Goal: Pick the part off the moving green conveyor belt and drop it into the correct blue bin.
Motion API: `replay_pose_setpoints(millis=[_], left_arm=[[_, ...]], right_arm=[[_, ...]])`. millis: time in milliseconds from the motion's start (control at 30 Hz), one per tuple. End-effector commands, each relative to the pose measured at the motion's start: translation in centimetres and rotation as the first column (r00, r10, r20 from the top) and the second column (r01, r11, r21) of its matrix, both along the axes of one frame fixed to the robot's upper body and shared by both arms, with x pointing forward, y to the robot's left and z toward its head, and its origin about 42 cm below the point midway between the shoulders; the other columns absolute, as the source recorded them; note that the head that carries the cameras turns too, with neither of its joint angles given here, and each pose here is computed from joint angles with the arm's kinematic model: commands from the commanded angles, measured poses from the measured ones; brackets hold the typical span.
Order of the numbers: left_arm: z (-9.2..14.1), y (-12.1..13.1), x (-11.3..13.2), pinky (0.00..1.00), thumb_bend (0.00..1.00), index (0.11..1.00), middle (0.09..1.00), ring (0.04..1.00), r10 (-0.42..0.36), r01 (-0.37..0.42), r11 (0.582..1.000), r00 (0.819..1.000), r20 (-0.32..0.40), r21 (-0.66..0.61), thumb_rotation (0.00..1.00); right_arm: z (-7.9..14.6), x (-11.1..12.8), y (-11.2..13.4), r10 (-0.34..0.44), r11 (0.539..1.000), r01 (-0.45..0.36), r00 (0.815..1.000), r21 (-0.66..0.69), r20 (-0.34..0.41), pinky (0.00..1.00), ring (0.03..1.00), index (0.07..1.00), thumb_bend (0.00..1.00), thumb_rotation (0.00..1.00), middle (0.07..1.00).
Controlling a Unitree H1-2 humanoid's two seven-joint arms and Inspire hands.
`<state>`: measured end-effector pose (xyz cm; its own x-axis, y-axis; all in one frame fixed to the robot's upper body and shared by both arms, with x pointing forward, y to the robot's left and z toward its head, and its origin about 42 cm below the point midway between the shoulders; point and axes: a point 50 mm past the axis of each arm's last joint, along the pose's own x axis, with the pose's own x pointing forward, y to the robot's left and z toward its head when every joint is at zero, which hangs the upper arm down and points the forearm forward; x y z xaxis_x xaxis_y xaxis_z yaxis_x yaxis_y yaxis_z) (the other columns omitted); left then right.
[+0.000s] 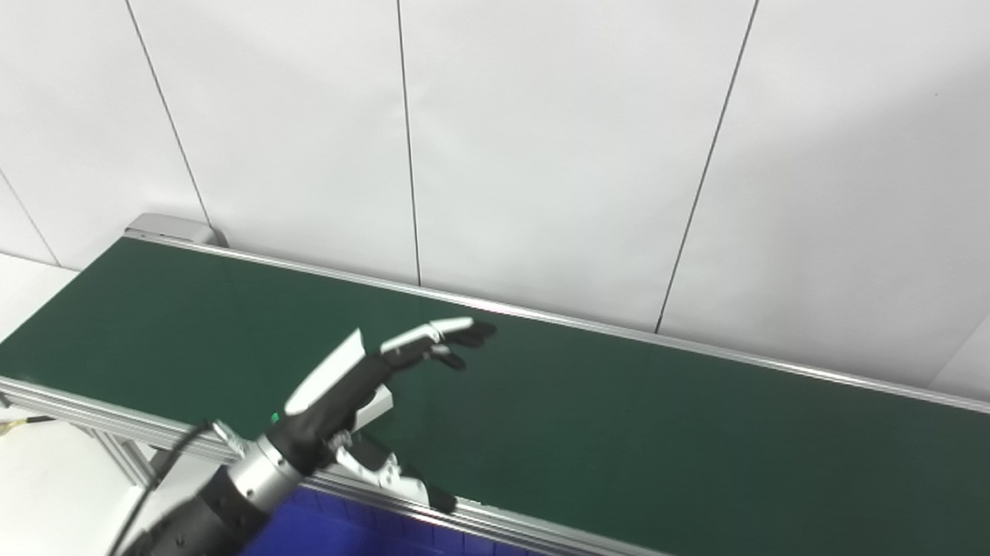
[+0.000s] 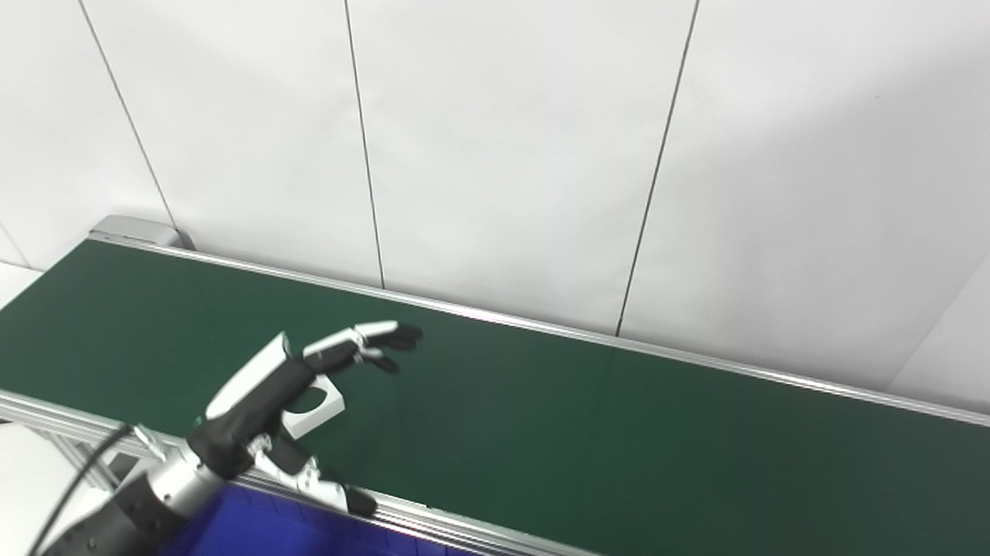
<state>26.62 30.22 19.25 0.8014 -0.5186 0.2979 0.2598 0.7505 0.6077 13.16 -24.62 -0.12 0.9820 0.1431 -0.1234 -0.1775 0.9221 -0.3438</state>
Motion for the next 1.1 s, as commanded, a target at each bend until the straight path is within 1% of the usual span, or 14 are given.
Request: replay_pose_setpoints(millis=[0, 33, 100, 133, 200, 267, 333, 400, 500, 633, 767, 867, 967, 1067], left_arm=[[1.9, 1.8, 1.7, 0.74, 0.83, 0.880, 0.907, 0.855, 0.004, -0.010, 0.995, 0.998, 0.065, 0.095, 0.06], [2.1, 2.2, 2.0, 0.74, 0.83, 0.880, 0.907, 0.855, 0.008, -0.016, 0.993, 0.997, 0.071, 0.117, 0.06], [2.7, 3.2, 3.2, 0.76, 0.82, 0.889, 0.911, 0.861, 0.014, -0.027, 0.978, 0.998, 0.066, 0.206, 0.07], [3.1, 3.8, 4.1, 0.76, 0.82, 0.891, 0.913, 0.863, 0.015, -0.029, 0.968, 0.998, 0.056, 0.251, 0.07], [3.6, 4.4, 5.3, 0.82, 0.84, 0.894, 0.923, 0.888, 0.016, -0.027, 0.950, 0.999, 0.036, 0.311, 0.05], [3.9, 4.9, 6.3, 0.83, 0.85, 0.897, 0.928, 0.892, 0.018, -0.023, 0.930, 1.000, 0.016, 0.368, 0.04], [4.0, 5.2, 7.3, 0.80, 0.85, 0.910, 0.935, 0.883, 0.031, -0.026, 0.904, 0.999, -0.006, 0.428, 0.04], [3.9, 5.4, 8.3, 0.78, 0.87, 0.905, 0.929, 0.878, 0.044, -0.029, 0.878, 0.999, -0.021, 0.478, 0.01], [3.4, 5.6, 9.4, 0.77, 0.89, 0.894, 0.922, 0.879, 0.047, -0.024, 0.858, 0.998, -0.031, 0.514, 0.00], [1.7, 5.0, 11.0, 0.79, 0.88, 0.890, 0.915, 0.888, 0.058, -0.022, 0.807, 0.997, -0.043, 0.590, 0.00], [0.3, 3.8, 12.1, 0.82, 0.88, 0.884, 0.916, 0.901, 0.052, -0.001, 0.781, 0.997, -0.063, 0.625, 0.00], [-0.2, 3.0, 12.6, 0.87, 0.89, 0.879, 0.917, 0.924, 0.033, 0.022, 0.751, 0.997, -0.071, 0.660, 0.00], [-0.9, 2.2, 13.1, 0.89, 0.89, 0.878, 0.921, 0.935, 0.017, 0.042, 0.717, 0.997, -0.077, 0.695, 0.00], [-1.4, 1.4, 13.5, 0.91, 0.88, 0.879, 0.931, 0.944, 0.018, 0.053, 0.675, 0.996, -0.088, 0.736, 0.00]], right_arm=[[1.0, 0.5, -0.1, 0.001, 1.000, -0.004, 0.997, 0.026, 0.083, 0.81, 0.820, 0.891, 0.87, 0.25, 0.833], [1.0, 0.5, -0.1, 0.002, 1.000, -0.004, 0.997, 0.027, 0.084, 0.81, 0.820, 0.891, 0.87, 0.24, 0.833], [1.0, 0.5, -0.2, 0.001, 1.000, -0.003, 0.997, 0.028, 0.081, 0.81, 0.822, 0.891, 0.87, 0.25, 0.833], [1.0, 0.5, -0.2, 0.000, 1.000, -0.002, 0.997, 0.023, 0.083, 0.81, 0.822, 0.892, 0.88, 0.25, 0.833], [1.0, 0.6, -0.3, 0.000, 1.000, -0.002, 0.996, 0.018, 0.088, 0.80, 0.816, 0.891, 0.88, 0.27, 0.826], [1.1, 0.6, -0.2, -0.002, 1.000, 0.000, 0.996, 0.025, 0.091, 0.80, 0.815, 0.890, 0.88, 0.27, 0.824], [1.2, 0.7, -0.2, -0.007, 0.999, 0.004, 0.996, 0.038, 0.089, 0.80, 0.816, 0.887, 0.88, 0.26, 0.823], [1.2, 0.7, -0.2, -0.012, 0.999, 0.007, 0.996, 0.052, 0.084, 0.82, 0.820, 0.887, 0.89, 0.24, 0.825], [1.2, 0.7, -0.2, -0.006, 0.999, 0.003, 0.996, 0.036, 0.091, 0.81, 0.816, 0.889, 0.89, 0.26, 0.823], [1.3, 0.7, -0.1, -0.007, 0.999, 0.003, 0.996, 0.041, 0.094, 0.80, 0.811, 0.885, 0.89, 0.26, 0.821], [1.3, 0.8, 0.0, -0.006, 0.999, 0.002, 0.995, 0.045, 0.098, 0.81, 0.811, 0.885, 0.89, 0.27, 0.825], [1.4, 0.8, 0.1, -0.010, 0.999, 0.005, 0.995, 0.043, 0.104, 0.79, 0.801, 0.878, 0.88, 0.27, 0.824], [1.4, 0.8, 0.2, -0.015, 0.999, 0.010, 0.994, 0.043, 0.109, 0.79, 0.799, 0.875, 0.89, 0.27, 0.819], [1.4, 0.8, 0.3, -0.015, 0.999, 0.011, 0.994, 0.041, 0.113, 0.78, 0.795, 0.875, 0.88, 0.27, 0.819]])
